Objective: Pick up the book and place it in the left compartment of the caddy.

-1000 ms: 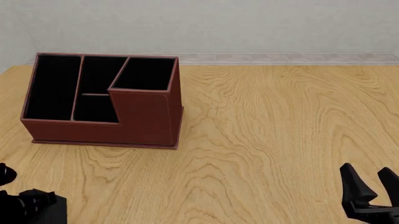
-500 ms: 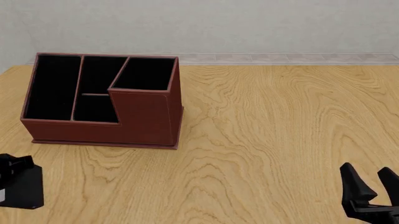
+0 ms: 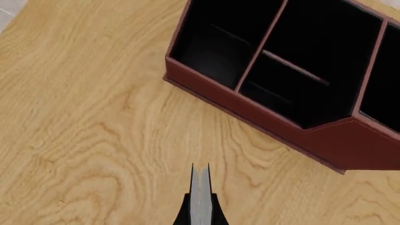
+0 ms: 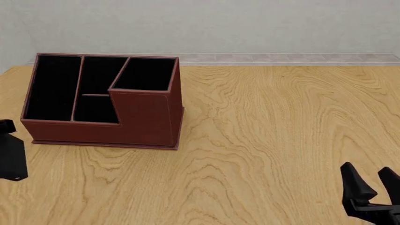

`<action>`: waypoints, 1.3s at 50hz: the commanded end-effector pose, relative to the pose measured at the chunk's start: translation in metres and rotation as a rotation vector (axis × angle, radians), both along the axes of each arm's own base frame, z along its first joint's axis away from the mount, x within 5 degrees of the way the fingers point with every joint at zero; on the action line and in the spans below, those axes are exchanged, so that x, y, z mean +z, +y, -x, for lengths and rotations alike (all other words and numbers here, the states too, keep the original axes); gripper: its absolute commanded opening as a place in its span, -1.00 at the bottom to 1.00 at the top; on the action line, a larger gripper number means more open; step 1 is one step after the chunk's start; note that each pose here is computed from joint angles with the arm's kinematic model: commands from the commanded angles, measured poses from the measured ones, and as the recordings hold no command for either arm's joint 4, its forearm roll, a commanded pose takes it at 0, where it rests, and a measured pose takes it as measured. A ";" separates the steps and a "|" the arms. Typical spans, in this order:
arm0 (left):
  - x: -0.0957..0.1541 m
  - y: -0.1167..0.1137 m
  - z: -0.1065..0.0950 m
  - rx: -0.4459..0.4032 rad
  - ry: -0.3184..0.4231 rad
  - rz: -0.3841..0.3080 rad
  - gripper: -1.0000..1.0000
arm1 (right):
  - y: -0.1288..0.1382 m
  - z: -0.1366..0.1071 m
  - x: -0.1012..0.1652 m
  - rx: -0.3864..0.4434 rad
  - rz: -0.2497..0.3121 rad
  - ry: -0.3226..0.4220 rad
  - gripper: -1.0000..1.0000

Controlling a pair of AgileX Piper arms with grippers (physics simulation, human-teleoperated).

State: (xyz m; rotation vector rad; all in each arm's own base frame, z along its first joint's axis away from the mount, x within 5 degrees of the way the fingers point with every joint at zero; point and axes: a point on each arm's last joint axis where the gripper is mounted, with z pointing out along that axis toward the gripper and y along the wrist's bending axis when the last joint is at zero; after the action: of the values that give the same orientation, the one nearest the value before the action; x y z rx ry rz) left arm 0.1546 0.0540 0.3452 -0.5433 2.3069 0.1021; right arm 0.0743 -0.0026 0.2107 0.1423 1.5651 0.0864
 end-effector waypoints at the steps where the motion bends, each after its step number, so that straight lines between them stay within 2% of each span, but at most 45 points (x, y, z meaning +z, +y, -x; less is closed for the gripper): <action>1: 0.031 0.009 -0.013 0.020 -0.047 -0.018 -1.00 | 0.000 -0.002 0.000 -0.002 -0.001 0.006 1.00; 3: 0.031 0.009 -0.014 0.020 -0.047 -0.018 -1.00 | 0.000 -0.002 0.000 -0.002 -0.001 0.006 1.00; 16: 0.071 0.008 -0.022 0.018 -0.124 -0.023 -1.00 | -0.001 -0.003 0.000 -0.008 0.004 0.011 1.00; 23: 0.081 0.013 -0.027 0.024 -0.141 -0.039 -1.00 | -0.001 -0.004 0.000 -0.011 0.006 0.013 1.00; 33: 0.085 0.019 -0.040 0.022 -0.143 -0.050 -1.00 | -0.001 -0.004 -0.001 -0.013 0.007 0.013 1.00; 44: 0.087 0.022 -0.061 0.020 -0.136 -0.024 -1.00 | -0.001 -0.005 -0.001 -0.016 0.004 0.015 1.00; 53: 0.091 0.015 -0.078 0.001 -0.141 0.016 -1.00 | -0.002 -0.005 -0.001 -0.025 0.002 0.015 1.00; 65: 0.093 0.009 -0.089 -0.006 -0.151 0.042 -1.00 | -0.003 -0.005 -0.001 -0.031 0.003 0.015 1.00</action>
State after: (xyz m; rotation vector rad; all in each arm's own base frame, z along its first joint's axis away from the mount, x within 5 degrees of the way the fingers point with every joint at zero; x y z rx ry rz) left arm 0.2339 0.0675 0.4325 -0.5614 2.1788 0.0325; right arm 0.0793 -0.0049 0.2102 0.1609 1.5774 0.0626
